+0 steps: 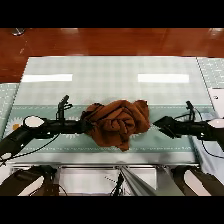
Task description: Fold the shirts.
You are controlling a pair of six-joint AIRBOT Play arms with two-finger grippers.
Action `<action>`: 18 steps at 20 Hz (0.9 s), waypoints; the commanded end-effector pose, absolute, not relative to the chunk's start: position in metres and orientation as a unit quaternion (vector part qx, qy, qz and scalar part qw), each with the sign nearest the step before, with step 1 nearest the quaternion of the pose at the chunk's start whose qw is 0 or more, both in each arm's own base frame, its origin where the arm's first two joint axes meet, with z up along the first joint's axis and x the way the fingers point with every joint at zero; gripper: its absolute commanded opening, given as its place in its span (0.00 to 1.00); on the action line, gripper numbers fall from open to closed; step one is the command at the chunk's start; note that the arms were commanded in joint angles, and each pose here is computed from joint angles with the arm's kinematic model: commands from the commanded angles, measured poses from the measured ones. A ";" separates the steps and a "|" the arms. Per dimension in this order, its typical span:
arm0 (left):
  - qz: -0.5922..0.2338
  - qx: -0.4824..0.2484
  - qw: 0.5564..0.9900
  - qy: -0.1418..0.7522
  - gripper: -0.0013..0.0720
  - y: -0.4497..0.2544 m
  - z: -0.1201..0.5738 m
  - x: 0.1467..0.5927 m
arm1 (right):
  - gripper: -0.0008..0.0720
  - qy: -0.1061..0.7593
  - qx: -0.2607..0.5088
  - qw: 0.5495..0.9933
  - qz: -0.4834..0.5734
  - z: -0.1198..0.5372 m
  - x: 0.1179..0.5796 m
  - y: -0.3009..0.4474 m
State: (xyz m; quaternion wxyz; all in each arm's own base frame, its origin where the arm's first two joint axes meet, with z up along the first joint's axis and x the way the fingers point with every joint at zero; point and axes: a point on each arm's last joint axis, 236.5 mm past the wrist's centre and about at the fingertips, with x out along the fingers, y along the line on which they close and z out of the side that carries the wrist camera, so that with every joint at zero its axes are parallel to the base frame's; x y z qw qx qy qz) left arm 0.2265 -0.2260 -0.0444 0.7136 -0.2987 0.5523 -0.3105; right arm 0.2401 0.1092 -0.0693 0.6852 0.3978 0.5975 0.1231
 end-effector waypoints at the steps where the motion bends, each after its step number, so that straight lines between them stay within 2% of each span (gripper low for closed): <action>1: -0.317 -0.299 0.714 0.547 0.05 -0.228 -0.040 0.228 | 0.86 0.615 0.375 0.677 0.147 -0.078 0.257 0.142; 4: -0.317 -0.299 0.715 0.547 0.05 -0.228 -0.040 0.229 | 0.86 0.640 0.368 0.653 0.169 -0.086 0.263 0.172; 5: -0.316 -0.299 0.715 0.547 0.05 -0.228 -0.040 0.229 | 0.83 0.652 0.358 0.644 0.177 -0.090 0.259 0.181; 6: -0.316 -0.299 0.716 0.546 0.05 -0.228 -0.040 0.230 | 0.55 0.662 0.349 0.636 0.187 -0.093 0.255 0.190; 7: -0.317 -0.299 0.717 0.544 0.05 -0.228 -0.038 0.231 | 0.05 0.666 0.335 0.632 0.208 -0.089 0.252 0.198; 9: -0.332 -0.309 0.720 0.525 0.05 -0.225 -0.013 0.246 | 0.05 0.650 0.303 0.645 0.265 -0.055 0.266 0.200; 10: -0.346 -0.321 0.727 0.499 0.05 -0.219 0.015 0.263 | 0.05 0.634 0.279 0.666 0.278 -0.029 0.283 0.190; 12: -0.370 -0.360 0.760 0.395 0.05 -0.202 0.108 0.311 | 0.05 0.562 0.229 0.752 0.256 0.054 0.343 0.153; 14: -0.413 -0.371 0.795 0.244 0.05 -0.186 0.241 0.347 | 0.05 0.419 0.200 0.846 0.262 0.194 0.392 0.137; 16: -0.455 -0.314 0.826 0.111 0.05 -0.181 0.369 0.340 | 0.05 0.262 0.150 0.907 0.294 0.347 0.387 0.138; 18: -0.485 -0.242 0.840 0.004 0.05 -0.182 0.470 0.298 | 0.05 0.159 0.088 0.932 0.315 0.445 0.338 0.141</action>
